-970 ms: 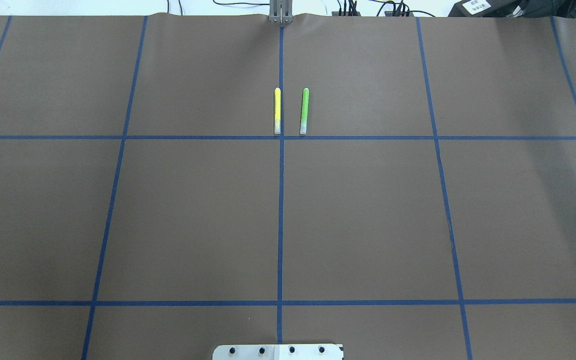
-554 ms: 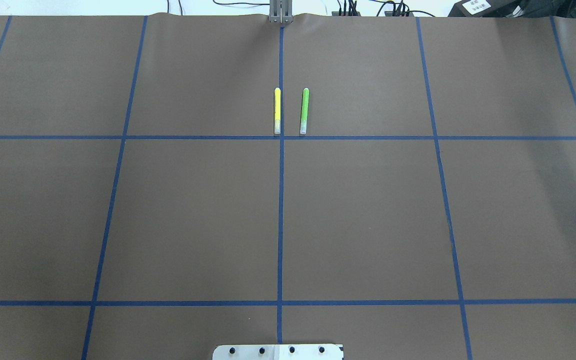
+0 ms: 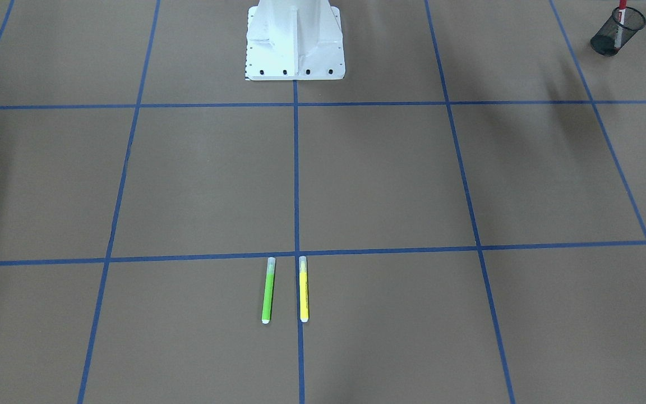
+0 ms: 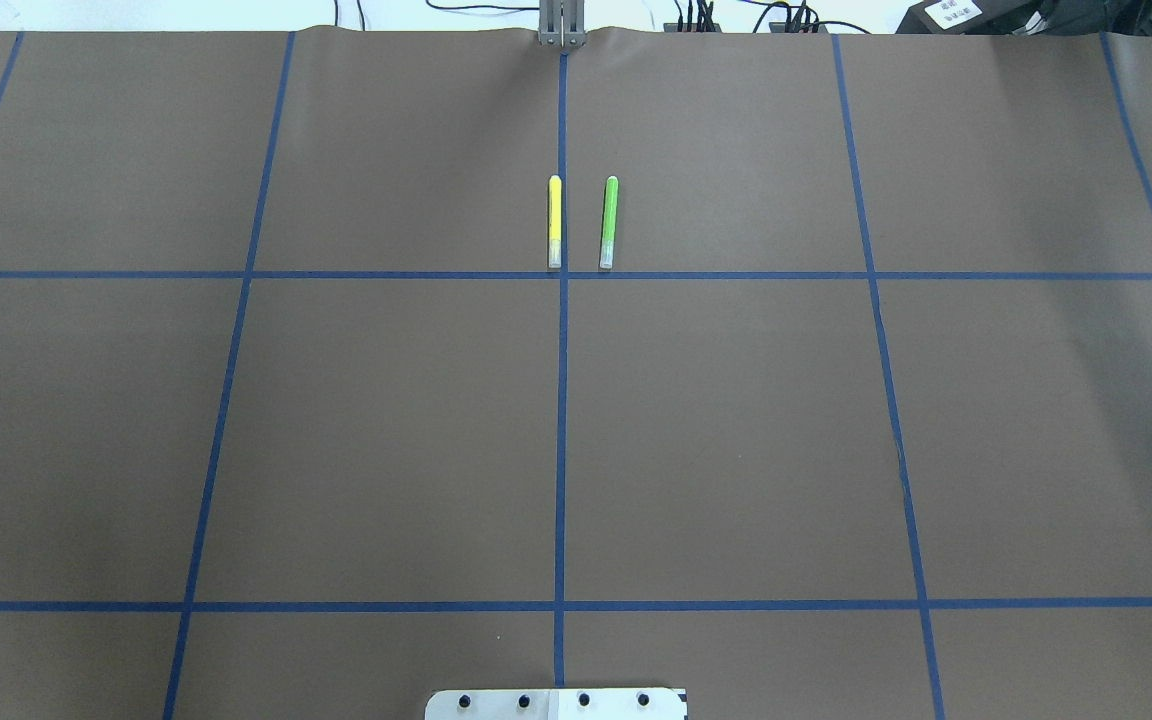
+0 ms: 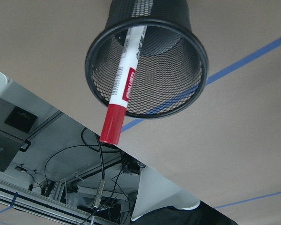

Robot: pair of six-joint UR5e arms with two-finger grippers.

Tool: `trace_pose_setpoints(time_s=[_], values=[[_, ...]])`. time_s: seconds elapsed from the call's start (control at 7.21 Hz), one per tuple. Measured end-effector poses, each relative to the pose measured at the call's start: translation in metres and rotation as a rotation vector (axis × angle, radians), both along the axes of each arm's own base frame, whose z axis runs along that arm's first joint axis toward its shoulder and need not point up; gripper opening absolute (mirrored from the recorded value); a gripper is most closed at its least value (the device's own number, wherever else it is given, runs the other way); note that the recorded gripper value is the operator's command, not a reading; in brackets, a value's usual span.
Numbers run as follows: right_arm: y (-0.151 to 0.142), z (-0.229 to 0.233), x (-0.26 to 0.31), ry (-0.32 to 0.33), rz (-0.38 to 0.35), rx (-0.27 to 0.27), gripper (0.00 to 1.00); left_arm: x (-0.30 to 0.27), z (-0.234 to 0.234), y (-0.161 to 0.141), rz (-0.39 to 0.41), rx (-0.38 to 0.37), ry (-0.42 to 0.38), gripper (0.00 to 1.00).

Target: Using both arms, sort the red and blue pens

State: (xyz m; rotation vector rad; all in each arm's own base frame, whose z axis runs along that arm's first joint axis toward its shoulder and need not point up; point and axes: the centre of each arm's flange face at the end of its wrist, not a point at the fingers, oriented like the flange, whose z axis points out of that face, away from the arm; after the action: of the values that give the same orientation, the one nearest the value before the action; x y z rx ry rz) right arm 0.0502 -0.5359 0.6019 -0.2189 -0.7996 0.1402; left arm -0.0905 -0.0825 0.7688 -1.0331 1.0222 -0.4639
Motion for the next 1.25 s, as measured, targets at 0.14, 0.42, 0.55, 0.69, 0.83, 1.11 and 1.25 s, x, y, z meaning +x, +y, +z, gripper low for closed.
trace_pose_setpoints(time_s=[0.14,0.42,0.55,0.69,0.83,1.11,1.25], values=[[-0.003,-0.005,-0.002,-0.001,-0.003,0.009,0.99,-0.010,-0.020,-0.027,-0.013,0.077,-0.022,1.00],[-0.008,-0.018,-0.003,0.000,-0.006,0.037,0.99,-0.036,-0.074,-0.099,-0.005,0.308,-0.101,1.00],[-0.012,-0.024,-0.008,0.000,-0.015,0.048,0.99,-0.052,-0.097,-0.139,0.024,0.453,-0.161,1.00],[-0.014,-0.028,-0.022,0.000,-0.040,0.056,0.99,-0.066,-0.115,-0.180,0.046,0.628,-0.235,1.00],[-0.018,-0.034,-0.035,0.000,-0.064,0.078,0.99,-0.076,-0.127,-0.213,0.053,0.791,-0.296,1.00],[-0.023,-0.032,-0.041,0.019,-0.065,0.145,0.99,-0.071,-0.138,-0.257,0.024,1.030,-0.334,1.00],[-0.023,-0.021,-0.039,0.062,-0.055,0.146,0.99,-0.057,-0.142,-0.277,-0.006,1.059,-0.353,1.00]])
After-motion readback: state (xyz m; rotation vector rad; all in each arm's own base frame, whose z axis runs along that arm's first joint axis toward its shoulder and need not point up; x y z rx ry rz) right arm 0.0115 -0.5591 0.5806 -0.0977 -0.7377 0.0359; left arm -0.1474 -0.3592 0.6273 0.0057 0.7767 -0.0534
